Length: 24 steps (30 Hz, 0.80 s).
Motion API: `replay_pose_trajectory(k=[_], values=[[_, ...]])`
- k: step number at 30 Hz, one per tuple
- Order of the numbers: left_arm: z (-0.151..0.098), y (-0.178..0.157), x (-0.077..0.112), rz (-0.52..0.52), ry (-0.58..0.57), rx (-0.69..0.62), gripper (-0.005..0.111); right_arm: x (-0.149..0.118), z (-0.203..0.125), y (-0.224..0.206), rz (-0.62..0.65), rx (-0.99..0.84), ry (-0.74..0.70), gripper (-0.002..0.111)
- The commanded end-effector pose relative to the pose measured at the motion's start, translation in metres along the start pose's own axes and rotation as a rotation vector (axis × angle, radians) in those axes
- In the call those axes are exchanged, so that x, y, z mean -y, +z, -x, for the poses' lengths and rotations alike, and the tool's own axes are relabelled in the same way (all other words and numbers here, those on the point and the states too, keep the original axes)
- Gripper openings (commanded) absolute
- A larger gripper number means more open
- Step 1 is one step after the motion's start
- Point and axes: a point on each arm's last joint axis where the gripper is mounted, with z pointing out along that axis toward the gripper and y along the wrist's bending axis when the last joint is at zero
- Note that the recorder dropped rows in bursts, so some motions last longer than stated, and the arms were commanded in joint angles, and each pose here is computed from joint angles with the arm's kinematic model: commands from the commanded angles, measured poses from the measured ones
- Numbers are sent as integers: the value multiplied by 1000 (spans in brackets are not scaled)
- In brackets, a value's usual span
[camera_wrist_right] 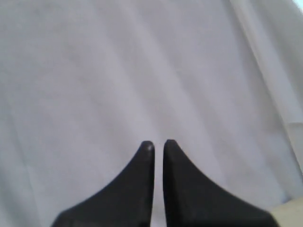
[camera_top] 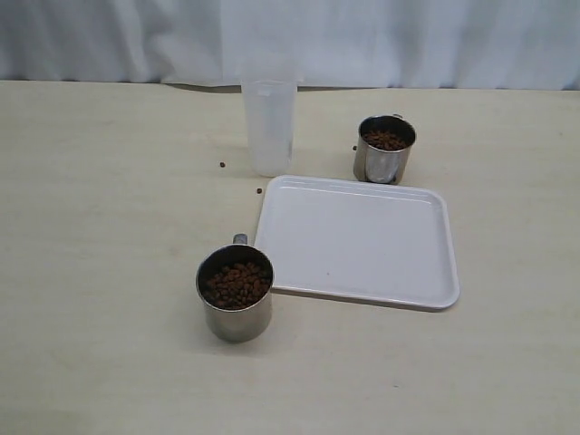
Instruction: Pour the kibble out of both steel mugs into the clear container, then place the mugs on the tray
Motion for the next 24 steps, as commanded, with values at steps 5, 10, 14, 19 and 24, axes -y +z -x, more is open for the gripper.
replay_pose_trajectory(k=[5, 10, 14, 19, 24], values=[[0, 0, 1, -10, 0, 9, 0, -12, -48, 42, 282, -246, -189, 5], [0, 0, 1, -10, 0, 9, 0, -2, -96, 102, 334, -574, -197, 5], [0, 0, 1, -10, 0, 9, 0, 0, -141, 142, 565, -736, -264, 5], [0, 0, 1, -10, 0, 9, 0, 10, -182, 188, 707, -716, -272, 5], [0, 0, 1, -10, 0, 11, 0, 17, -209, 212, 838, -704, -364, 5]])
